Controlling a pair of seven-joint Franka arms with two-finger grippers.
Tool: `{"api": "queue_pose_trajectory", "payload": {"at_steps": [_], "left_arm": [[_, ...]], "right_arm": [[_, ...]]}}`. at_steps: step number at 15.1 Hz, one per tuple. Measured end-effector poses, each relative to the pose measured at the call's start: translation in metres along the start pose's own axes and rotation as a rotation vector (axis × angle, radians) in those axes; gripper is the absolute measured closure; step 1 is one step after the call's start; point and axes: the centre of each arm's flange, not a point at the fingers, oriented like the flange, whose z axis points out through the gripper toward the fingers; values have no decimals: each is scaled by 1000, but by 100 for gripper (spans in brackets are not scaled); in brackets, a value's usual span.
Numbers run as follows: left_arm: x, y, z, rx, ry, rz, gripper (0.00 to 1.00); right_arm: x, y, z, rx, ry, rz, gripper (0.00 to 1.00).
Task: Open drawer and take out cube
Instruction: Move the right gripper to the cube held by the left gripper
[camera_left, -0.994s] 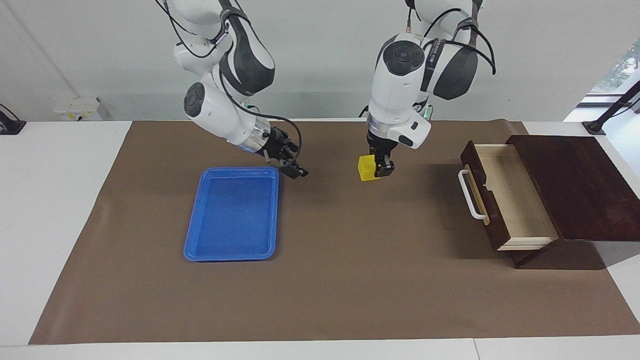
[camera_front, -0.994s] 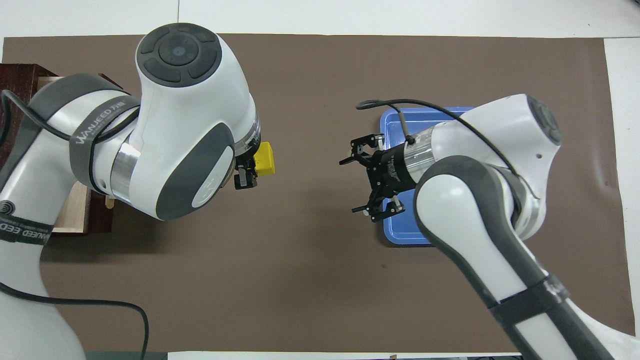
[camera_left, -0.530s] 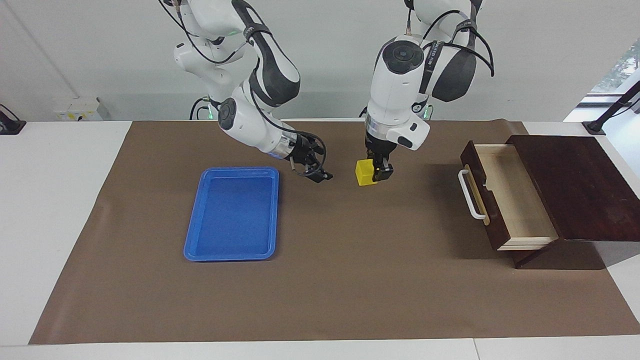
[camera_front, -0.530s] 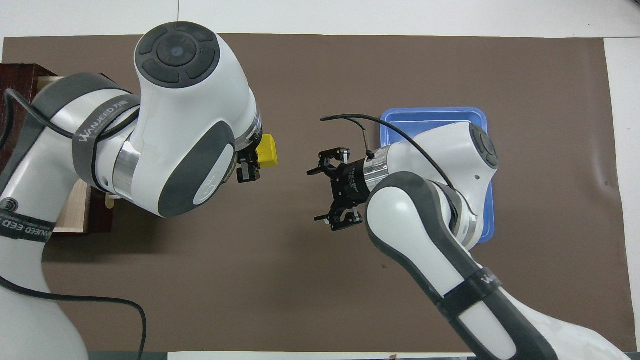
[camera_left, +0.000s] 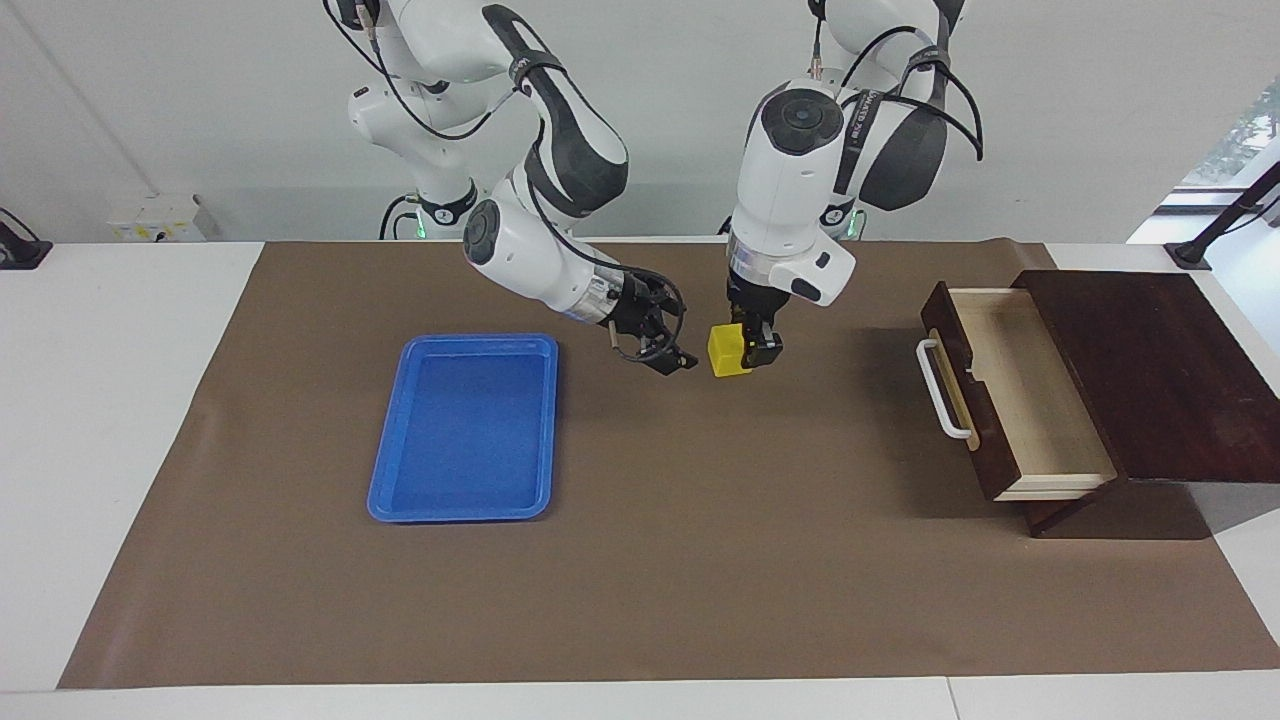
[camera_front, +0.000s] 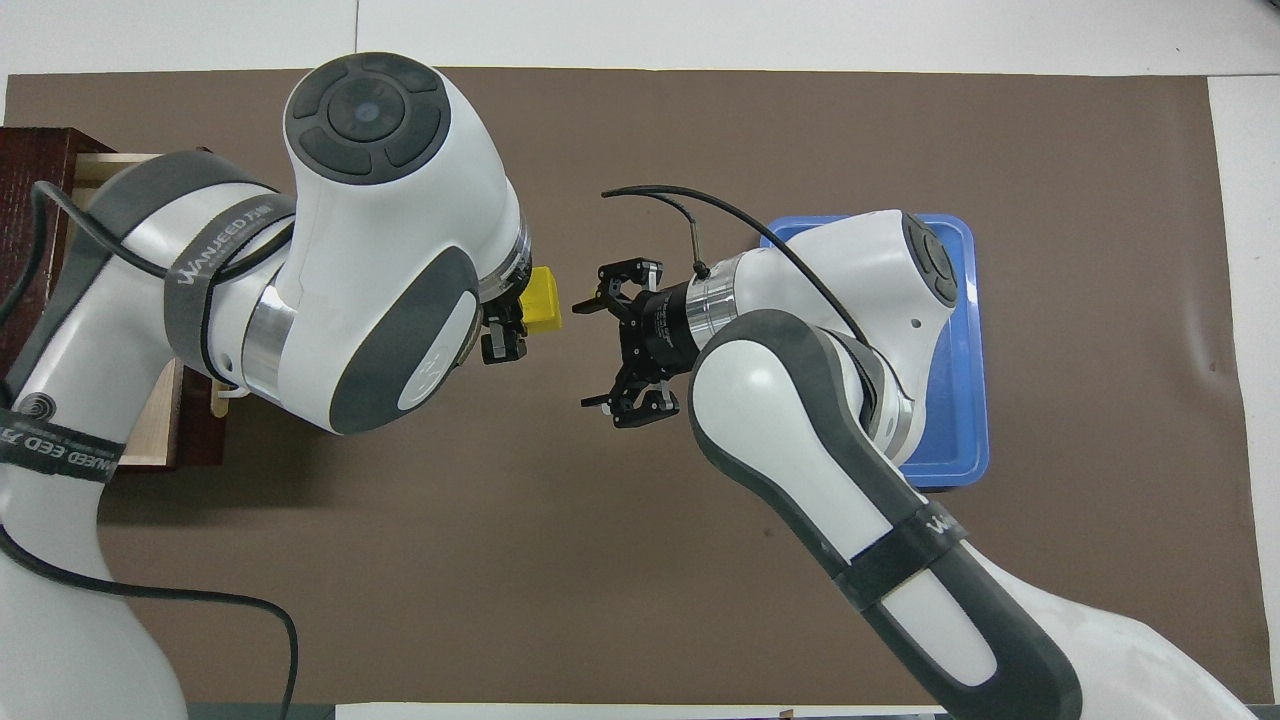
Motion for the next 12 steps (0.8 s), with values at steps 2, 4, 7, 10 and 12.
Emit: {"api": "queue_pose_trajectory", "payload": {"at_steps": [2, 4, 7, 10, 12], "left_arm": [[0, 0, 0, -3, -2, 0, 45], [0, 0, 0, -5, -3, 0, 45], [-1, 1, 0, -6, -4, 0, 45], [-1, 1, 0, -6, -5, 0, 45], [-1, 1, 0, -6, -4, 0, 45]], "right_arm": [[-5, -13, 5, 7, -8, 22, 0], [-7, -25, 12, 9, -13, 25, 0], [-11, -33, 14, 17, -20, 29, 0], [-29, -33, 15, 14, -5, 25, 0], [-39, -28, 21, 7, 15, 9, 0]]}}
